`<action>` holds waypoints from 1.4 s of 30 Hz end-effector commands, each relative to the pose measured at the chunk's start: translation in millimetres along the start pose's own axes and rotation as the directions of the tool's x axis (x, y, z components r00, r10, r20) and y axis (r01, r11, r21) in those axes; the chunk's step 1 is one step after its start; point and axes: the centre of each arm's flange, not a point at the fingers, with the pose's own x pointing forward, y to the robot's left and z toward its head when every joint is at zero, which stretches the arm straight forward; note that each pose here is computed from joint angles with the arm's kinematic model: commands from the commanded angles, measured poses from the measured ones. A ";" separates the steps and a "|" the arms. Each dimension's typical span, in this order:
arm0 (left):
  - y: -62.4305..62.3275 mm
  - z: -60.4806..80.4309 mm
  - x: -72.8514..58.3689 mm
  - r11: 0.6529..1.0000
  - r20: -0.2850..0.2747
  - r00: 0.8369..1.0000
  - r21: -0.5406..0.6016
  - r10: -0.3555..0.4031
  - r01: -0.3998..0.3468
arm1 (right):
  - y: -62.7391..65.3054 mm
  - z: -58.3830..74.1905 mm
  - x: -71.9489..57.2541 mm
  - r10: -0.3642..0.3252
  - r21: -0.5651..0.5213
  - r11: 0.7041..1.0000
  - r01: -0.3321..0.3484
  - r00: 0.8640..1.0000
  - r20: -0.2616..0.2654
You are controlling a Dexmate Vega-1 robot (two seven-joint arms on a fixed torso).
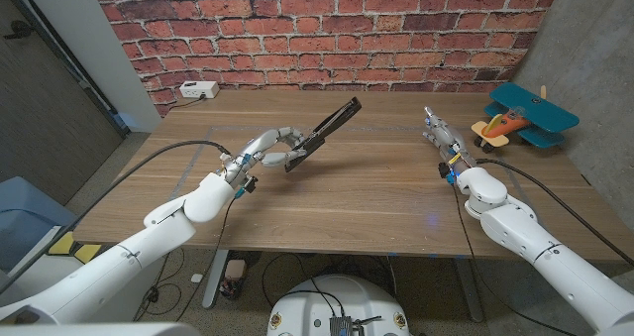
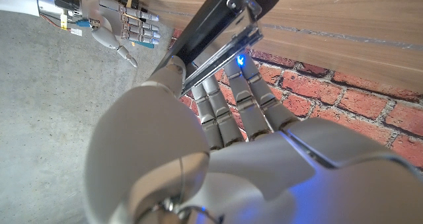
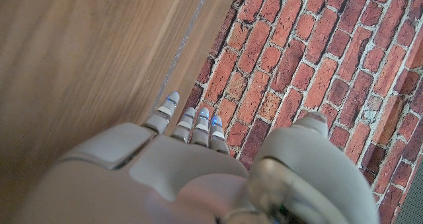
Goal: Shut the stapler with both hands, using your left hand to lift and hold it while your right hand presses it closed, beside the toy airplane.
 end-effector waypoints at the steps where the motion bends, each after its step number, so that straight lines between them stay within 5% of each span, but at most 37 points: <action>1: -6.3 -0.8 15.2 0.998 0.007 1.000 -0.064 -0.015 0.015 | -3.0 6.4 -3.2 0.024 -0.006 1.000 -0.024 1.000 0.004; 17: -13.7 -2.9 26.5 0.984 0.003 1.000 -0.177 0.000 0.001 | -4.6 20.6 -4.2 0.074 -0.045 0.996 -0.073 0.997 0.021; 42: -25.6 23.4 41.4 0.979 0.028 1.000 -0.205 0.010 -0.004 | -10.4 24.5 -18.0 0.119 -0.070 0.991 -0.117 0.992 0.030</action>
